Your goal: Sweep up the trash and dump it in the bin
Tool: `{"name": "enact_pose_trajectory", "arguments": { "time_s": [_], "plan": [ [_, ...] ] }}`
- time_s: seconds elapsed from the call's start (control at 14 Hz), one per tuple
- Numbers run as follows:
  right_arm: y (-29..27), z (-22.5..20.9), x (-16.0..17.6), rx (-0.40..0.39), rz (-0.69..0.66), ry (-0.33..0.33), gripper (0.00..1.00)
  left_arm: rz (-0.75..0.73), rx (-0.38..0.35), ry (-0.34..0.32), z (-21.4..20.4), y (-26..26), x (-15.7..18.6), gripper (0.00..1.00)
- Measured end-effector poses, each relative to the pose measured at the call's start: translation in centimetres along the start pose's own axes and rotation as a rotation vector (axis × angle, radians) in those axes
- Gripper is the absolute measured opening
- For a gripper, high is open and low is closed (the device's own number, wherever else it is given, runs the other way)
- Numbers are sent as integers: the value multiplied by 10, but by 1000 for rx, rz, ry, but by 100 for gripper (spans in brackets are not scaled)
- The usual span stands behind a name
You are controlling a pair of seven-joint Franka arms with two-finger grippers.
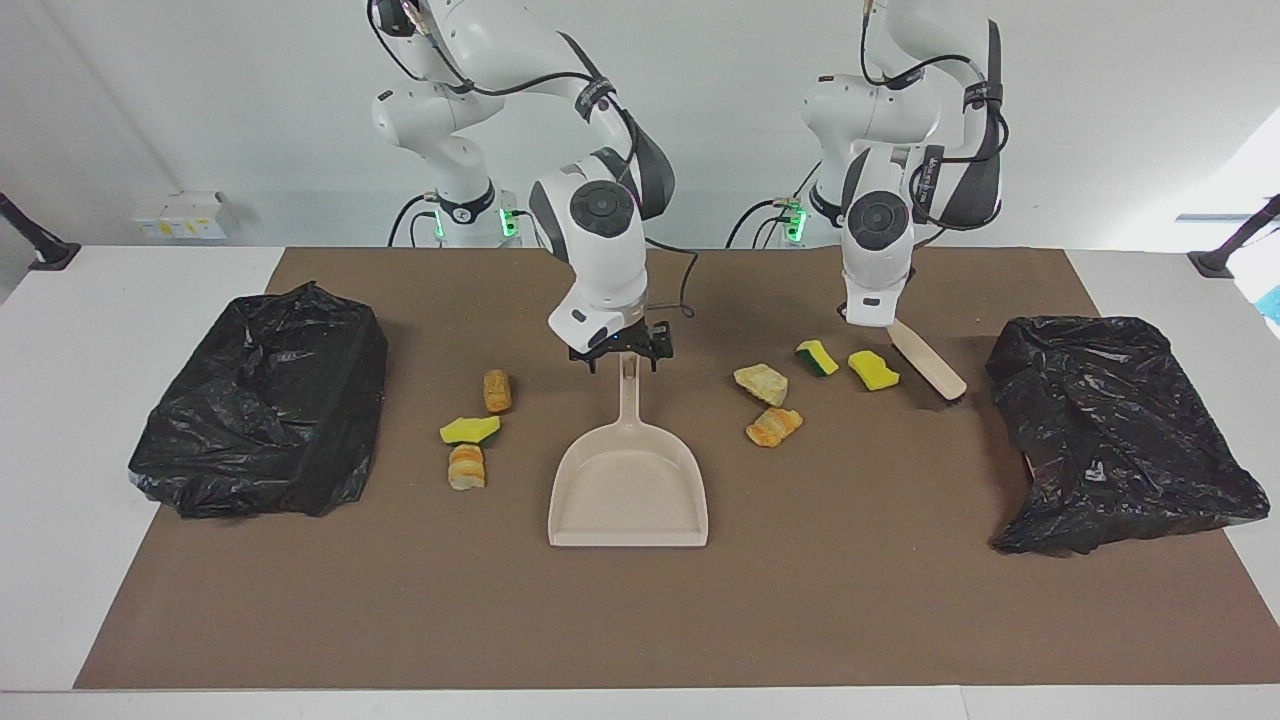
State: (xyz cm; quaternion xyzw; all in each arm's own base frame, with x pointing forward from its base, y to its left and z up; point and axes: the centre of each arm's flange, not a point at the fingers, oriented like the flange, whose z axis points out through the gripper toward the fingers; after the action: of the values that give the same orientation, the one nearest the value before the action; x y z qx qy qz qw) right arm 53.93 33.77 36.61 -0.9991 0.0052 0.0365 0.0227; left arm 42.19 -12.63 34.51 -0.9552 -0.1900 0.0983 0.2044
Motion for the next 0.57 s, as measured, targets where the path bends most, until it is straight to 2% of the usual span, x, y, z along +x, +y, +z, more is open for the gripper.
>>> {"name": "enact_pose_trajectory", "arguments": {
  "time_s": [0.29, 0.36, 0.57],
  "plan": [
    [1, 14, 7, -2, 7, 9, 100, 139, -49, 25, 0, 5, -11, 27],
    [1, 14, 7, -2, 8, 9, 93, 175, -79, 25, -2, 10, -13, 27],
    [1, 15, 7, -2, 7, 9, 55, 277, -138, 30, -9, 24, -23, 27]
  ]
}}
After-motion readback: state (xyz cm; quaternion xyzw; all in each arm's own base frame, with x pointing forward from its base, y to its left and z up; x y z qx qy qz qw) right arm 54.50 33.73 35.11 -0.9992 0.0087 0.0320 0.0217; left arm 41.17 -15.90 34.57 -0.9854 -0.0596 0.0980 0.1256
